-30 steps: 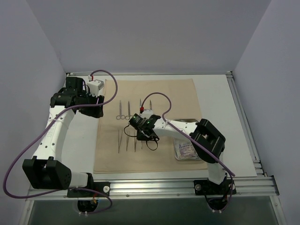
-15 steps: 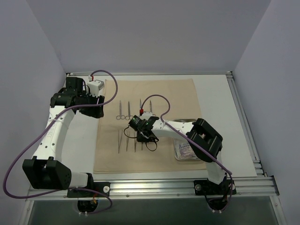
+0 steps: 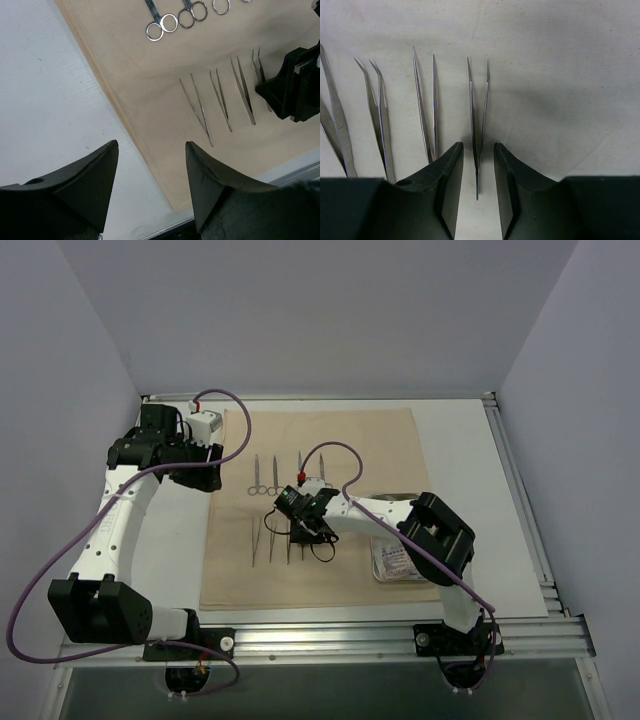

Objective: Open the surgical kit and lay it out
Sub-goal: Place the medical item in the surgical kit, then pick up the medical item from the container.

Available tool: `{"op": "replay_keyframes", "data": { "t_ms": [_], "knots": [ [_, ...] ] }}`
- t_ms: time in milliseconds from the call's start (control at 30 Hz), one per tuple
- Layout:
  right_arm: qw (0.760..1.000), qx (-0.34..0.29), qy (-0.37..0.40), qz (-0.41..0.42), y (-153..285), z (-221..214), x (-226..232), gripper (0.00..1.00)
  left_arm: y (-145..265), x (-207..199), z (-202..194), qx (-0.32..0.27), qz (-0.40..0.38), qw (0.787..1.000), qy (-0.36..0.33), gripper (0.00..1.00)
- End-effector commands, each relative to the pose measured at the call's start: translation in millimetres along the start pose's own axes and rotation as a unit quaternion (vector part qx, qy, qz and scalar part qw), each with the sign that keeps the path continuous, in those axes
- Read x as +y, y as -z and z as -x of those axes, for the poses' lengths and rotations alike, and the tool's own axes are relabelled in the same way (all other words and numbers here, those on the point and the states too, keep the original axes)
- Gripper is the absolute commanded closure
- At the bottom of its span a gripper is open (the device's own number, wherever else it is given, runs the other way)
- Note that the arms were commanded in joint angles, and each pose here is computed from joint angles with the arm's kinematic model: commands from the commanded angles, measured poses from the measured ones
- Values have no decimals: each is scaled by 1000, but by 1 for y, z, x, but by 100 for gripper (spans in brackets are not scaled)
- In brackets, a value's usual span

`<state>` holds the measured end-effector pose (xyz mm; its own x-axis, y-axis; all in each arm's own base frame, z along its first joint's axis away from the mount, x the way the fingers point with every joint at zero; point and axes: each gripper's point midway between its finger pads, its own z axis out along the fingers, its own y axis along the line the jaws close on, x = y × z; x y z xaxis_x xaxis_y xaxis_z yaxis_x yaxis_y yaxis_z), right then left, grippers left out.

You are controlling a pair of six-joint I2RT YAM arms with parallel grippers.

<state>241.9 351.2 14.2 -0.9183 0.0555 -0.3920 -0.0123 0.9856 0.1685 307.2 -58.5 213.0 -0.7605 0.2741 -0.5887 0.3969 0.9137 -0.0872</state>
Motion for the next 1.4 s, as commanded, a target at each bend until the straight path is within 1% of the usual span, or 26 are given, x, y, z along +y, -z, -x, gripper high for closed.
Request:
{"op": "replay_keyframes", "data": {
  "t_ms": [0,67,133,233,300,333,400,433,467,500,533,567,600,633,700,733,800,833,967,1033,1233,1367],
  "knots": [
    [1000,-4,-3,-9,6,3,-3,72,6,-3,5,-10,-9,1000,-9,35],
    [1000,-11,-6,-4,13,7,-1,71,6,-3,5,-10,-9,1000,-9,35],
    [1000,-20,-8,-2,19,12,1,65,5,-4,5,-9,-10,1000,-8,35],
    [999,-44,-5,3,42,27,6,60,6,-4,5,-10,-11,1000,-8,35],
    [998,-63,-4,11,69,40,7,60,6,-4,6,-10,-11,1000,-9,35],
    [997,-82,-1,8,90,50,-1,60,7,-4,6,-11,-11,1000,-10,35],
    [994,-106,-11,-12,111,65,-23,62,7,-4,7,-12,-11,1000,-12,35],
    [992,-124,-17,-17,134,73,-41,64,7,-4,7,-11,-11,1000,-12,35],
    [992,-124,-26,-22,140,76,-55,67,6,-4,7,-12,-12,1000,-12,35],
    [991,-110,-50,-55,130,78,-94,68,5,-4,7,-12,-12,1000,-13,35],
    [992,-99,-67,-36,140,77,-107,69,4,-5,7,-11,-17,1000,-12,35],
    [993,-87,-70,-41,138,74,-126,70,3,-6,7,-10,-19,1000,-11,35],
    [990,-82,-102,-59,134,81,-156,70,2,-6,7,-9,-22,1000,-10,35],
    [989,-67,-114,-67,131,69,-177,71,2,-8,8,-9,-25,1000,-10,35],
    [986,-62,-129,-89,128,65,-208,72,2,-8,8,-9,-27,1000,-11,35],
    [980,-56,-153,-110,126,61,-232,72,2,-8,8,-7,-29,999,-11,35],
    [979,-47,-159,-122,123,57,-250,72,2,-9,7,-5,-31,999,-9,35],
    [975,-44,-174,-131,120,57,-262,73,2,-9,8,-5,-31,999,-10,35],
    [971,9,-170,-167,102,35,-288,73,1,-12,8,-4,-40,999,-10,35],
    [972,28,-160,-167,92,30,-291,73,0,-12,7,-3,-42,999,-10,35],
    [972,56,-149,-173,74,19,-299,74,-1,-14,6,0,-48,999,-10,35],
    [972,63,-147,-172,69,17,-298,75,-1,-14,7,0,-49,999,-10,35]
  ]
}}
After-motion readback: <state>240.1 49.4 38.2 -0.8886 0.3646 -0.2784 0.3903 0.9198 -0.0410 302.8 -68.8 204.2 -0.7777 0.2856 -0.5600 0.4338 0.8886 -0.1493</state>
